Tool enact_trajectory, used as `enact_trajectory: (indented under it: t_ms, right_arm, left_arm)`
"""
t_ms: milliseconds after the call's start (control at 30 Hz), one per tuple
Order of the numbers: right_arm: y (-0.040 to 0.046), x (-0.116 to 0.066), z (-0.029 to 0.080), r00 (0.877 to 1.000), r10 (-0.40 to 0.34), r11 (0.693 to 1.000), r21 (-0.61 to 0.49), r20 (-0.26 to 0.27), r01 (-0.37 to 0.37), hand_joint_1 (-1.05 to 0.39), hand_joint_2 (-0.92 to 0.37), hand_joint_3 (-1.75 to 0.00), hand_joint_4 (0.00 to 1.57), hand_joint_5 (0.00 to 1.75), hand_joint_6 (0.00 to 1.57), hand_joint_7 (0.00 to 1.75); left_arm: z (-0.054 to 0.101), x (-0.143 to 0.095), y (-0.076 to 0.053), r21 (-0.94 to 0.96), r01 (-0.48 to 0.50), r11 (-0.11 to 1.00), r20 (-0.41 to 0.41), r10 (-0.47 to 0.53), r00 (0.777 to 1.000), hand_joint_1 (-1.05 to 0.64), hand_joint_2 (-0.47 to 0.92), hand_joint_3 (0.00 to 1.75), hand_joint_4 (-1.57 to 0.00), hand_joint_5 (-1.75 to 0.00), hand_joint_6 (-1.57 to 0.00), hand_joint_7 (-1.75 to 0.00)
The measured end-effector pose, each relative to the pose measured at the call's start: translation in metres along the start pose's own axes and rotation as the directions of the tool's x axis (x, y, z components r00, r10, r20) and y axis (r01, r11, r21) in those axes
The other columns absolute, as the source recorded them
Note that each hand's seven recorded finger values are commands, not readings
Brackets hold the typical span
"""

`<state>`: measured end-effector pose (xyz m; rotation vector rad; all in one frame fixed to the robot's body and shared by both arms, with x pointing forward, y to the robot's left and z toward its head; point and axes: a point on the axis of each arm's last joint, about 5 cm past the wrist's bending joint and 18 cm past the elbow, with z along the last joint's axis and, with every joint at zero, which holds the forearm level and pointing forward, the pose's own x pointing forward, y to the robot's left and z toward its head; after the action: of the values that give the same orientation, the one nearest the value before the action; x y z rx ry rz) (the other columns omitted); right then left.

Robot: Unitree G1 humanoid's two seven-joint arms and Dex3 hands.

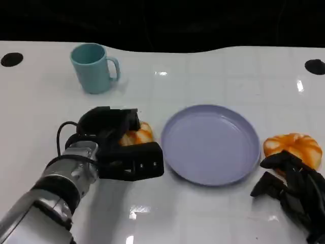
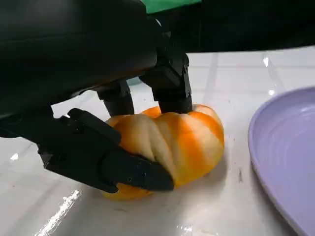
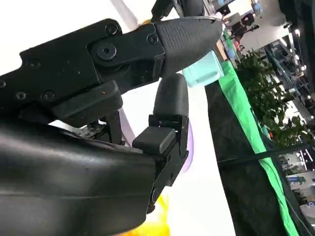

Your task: Grasp the bread from the table and place it into the plate.

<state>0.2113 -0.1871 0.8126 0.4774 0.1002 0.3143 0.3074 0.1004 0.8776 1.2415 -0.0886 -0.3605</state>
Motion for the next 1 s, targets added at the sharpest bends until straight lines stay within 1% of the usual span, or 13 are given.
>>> enact_trajectory:
  t_ms: [33,133,233,333,367,433,600,700,733,867,933,1000]
  right_arm:
    - [0.0000,0.000,0.000,1.000,0.000,1.000,0.000,0.000,0.000,-0.55,-0.92,-0.20,0.67,1.56,0.66,1.18]
    - [-0.0005,0.000,0.000,1.000,0.002,1.000,-0.008,0.003,-0.002,-0.55,-0.92,-0.20,0.68,1.55,0.66,1.18]
    - [-0.0012,0.000,0.000,1.000,0.003,1.000,-0.011,0.004,-0.003,-0.55,-0.92,-0.19,0.69,1.55,0.66,1.17]
    - [-0.0011,0.001,0.000,1.000,0.000,1.000,-0.010,0.004,0.000,-0.55,-0.92,-0.19,0.68,1.55,0.66,1.18]
    - [-0.0011,0.001,0.000,1.000,0.001,1.000,-0.009,0.004,-0.001,-0.55,-0.92,-0.19,0.68,1.55,0.66,1.18]
    - [-0.0010,0.002,0.000,1.000,0.001,1.000,-0.009,0.004,-0.001,-0.55,-0.92,-0.19,0.68,1.55,0.67,1.18]
    - [-0.0009,0.003,0.000,1.000,0.002,1.000,-0.014,0.008,-0.001,-0.55,-0.92,-0.21,0.67,1.56,0.64,1.19]
    - [-0.0011,0.003,0.000,1.000,0.005,1.000,-0.017,0.006,-0.005,-0.55,-0.92,-0.22,0.67,1.56,0.63,1.19]
    - [-0.0019,0.003,0.000,1.000,0.010,1.000,-0.018,0.004,-0.009,-0.54,-0.92,-0.23,0.67,1.57,0.63,1.19]
    - [-0.0037,0.002,0.001,1.000,0.021,0.999,-0.028,0.004,-0.021,-0.55,-0.92,-0.22,0.68,1.54,0.64,1.17]
    - [-0.0038,0.002,0.001,1.000,0.021,0.999,-0.030,0.005,-0.021,-0.55,-0.92,-0.22,0.68,1.55,0.65,1.17]
    - [-0.0040,0.002,0.001,1.000,0.020,0.999,-0.031,0.006,-0.019,-0.54,-0.92,-0.22,0.68,1.57,0.65,1.17]
  left_arm:
    - [0.000,0.000,0.001,-0.017,-0.018,1.000,-0.003,0.018,1.000,-0.21,0.73,0.80,-0.81,-1.75,-0.55,-1.75]
    - [-0.001,0.001,0.005,-0.052,-0.056,0.997,-0.011,0.055,0.998,-0.17,0.70,0.84,-0.81,-1.75,-0.55,-1.75]
    - [-0.001,0.003,0.010,-0.067,-0.095,0.993,-0.009,0.094,0.995,-0.15,0.67,0.85,-0.82,-1.75,-0.54,-1.74]
    - [0.004,0.006,0.016,-0.082,-0.142,0.987,0.003,0.142,0.990,-0.14,0.65,0.84,-0.81,-1.75,-0.52,-1.74]
    - [0.007,0.007,0.018,-0.086,-0.152,0.985,0.007,0.153,0.988,-0.13,0.64,0.86,-0.82,-1.75,-0.53,-1.74]
    - [0.011,0.009,0.021,-0.096,-0.172,0.980,0.024,0.175,0.984,-0.12,0.60,0.97,-0.84,-1.75,-0.59,-1.75]
    - [0.022,0.011,0.025,-0.164,-0.231,0.959,0.094,0.248,0.964,-0.11,0.57,1.05,-0.87,-1.75,-0.65,-1.75]
    - [0.027,0.011,0.026,-0.199,-0.278,0.940,0.139,0.308,0.941,-0.11,0.59,1.09,-0.88,-1.75,-0.67,-1.75]
    - [0.029,0.011,0.026,-0.214,-0.281,0.936,0.156,0.317,0.936,-0.12,0.59,1.09,-0.88,-1.75,-0.67,-1.75]
    - [0.040,0.011,0.025,-0.291,-0.261,0.921,0.222,0.330,0.917,-0.08,0.52,1.23,-0.88,-1.75,-0.69,-1.75]
    - [0.045,0.011,0.025,-0.323,-0.228,0.919,0.266,0.319,0.910,-0.11,0.49,1.28,-0.90,-1.75,-0.73,-1.75]
    - [0.050,0.012,0.027,-0.333,-0.177,0.926,0.312,0.285,0.906,-0.13,0.48,1.30,-0.92,-1.75,-0.76,-1.75]
